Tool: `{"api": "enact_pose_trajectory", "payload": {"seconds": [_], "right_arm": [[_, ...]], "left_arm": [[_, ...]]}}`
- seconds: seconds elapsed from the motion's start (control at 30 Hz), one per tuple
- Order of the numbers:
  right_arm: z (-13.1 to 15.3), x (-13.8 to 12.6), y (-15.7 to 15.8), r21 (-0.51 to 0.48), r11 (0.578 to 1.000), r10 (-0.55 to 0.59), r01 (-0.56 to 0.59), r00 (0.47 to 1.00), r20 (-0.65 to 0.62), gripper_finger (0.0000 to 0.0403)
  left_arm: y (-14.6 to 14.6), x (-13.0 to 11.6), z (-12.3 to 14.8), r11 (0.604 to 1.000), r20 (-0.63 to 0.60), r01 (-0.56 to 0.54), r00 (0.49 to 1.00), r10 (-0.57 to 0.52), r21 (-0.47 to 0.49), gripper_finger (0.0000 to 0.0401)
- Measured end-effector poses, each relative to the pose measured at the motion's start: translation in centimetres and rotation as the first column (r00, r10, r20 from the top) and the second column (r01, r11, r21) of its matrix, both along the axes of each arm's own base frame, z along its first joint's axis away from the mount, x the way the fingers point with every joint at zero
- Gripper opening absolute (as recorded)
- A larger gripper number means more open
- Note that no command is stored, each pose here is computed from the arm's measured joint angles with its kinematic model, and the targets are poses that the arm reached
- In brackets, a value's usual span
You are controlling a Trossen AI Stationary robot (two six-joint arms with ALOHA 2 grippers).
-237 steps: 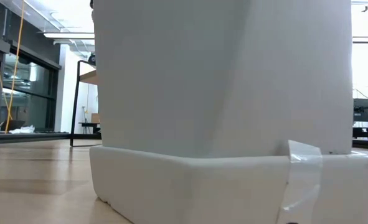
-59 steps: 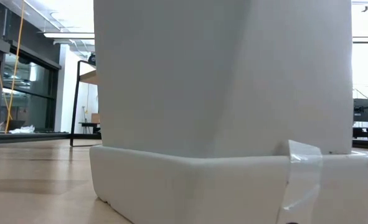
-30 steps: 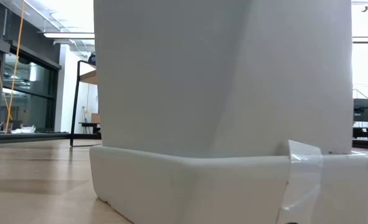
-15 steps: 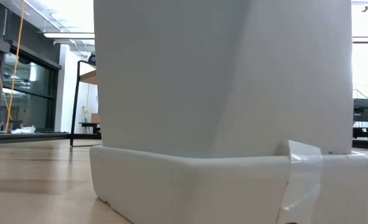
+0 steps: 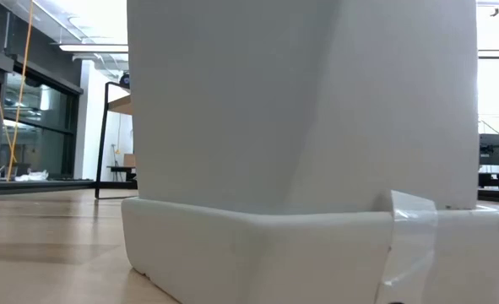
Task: Pick and place slides into the shelf
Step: Put the pink slipper on the shelf
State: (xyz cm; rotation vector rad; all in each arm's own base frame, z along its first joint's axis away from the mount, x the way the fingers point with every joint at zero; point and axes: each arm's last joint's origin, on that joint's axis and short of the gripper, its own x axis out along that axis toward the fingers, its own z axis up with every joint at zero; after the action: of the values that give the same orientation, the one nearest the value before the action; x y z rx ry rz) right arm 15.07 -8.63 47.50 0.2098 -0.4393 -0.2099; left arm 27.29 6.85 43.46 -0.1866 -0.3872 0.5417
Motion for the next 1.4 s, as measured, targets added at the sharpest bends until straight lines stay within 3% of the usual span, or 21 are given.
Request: {"api": "enact_pose_trajectory", "payload": {"seconds": [0.17,0.4,0.6,0.9,1.2,1.4], "right_arm": [[-1.2,1.8,-0.9,0.079,0.989,0.134,-0.128,0.988,-0.081,0.0195],[-0.8,4.0,-1.9,0.107,0.969,0.241,-0.224,0.95,-0.197,0.0195],[0.9,5.3,-1.7,0.056,0.965,0.26,-0.254,0.922,-0.286,0.0195],[1.7,7.6,-0.6,0.055,0.944,0.319,-0.327,0.851,-0.417,0.0195],[0.7,10.7,0.7,0.086,0.912,0.397,-0.402,0.804,-0.443,0.0195],[0.7,12.1,1.7,0.068,0.889,0.44,-0.454,0.801,-0.406,0.0195]], "left_arm": [[-0.5,-1.6,2.7,0.999,-0.186,0.038,0.982,-0.043,-0.032,0.0053],[-1.0,-3.0,5.8,0.986,-0.416,0.123,0.896,-0.159,-0.111,0.0053],[-1.4,-2.7,5.6,0.943,-0.438,0.236,0.841,-0.318,-0.233,0.0053],[-1.3,-1.8,3.8,0.909,-0.499,0.219,0.777,-0.383,-0.355,0.0053],[-1.3,-0.6,2.9,0.869,-0.499,0.278,0.729,-0.469,-0.409,0.0053],[-1.3,-0.6,3.0,0.869,-0.493,0.28,0.733,-0.468,-0.409,0.0051]]}}
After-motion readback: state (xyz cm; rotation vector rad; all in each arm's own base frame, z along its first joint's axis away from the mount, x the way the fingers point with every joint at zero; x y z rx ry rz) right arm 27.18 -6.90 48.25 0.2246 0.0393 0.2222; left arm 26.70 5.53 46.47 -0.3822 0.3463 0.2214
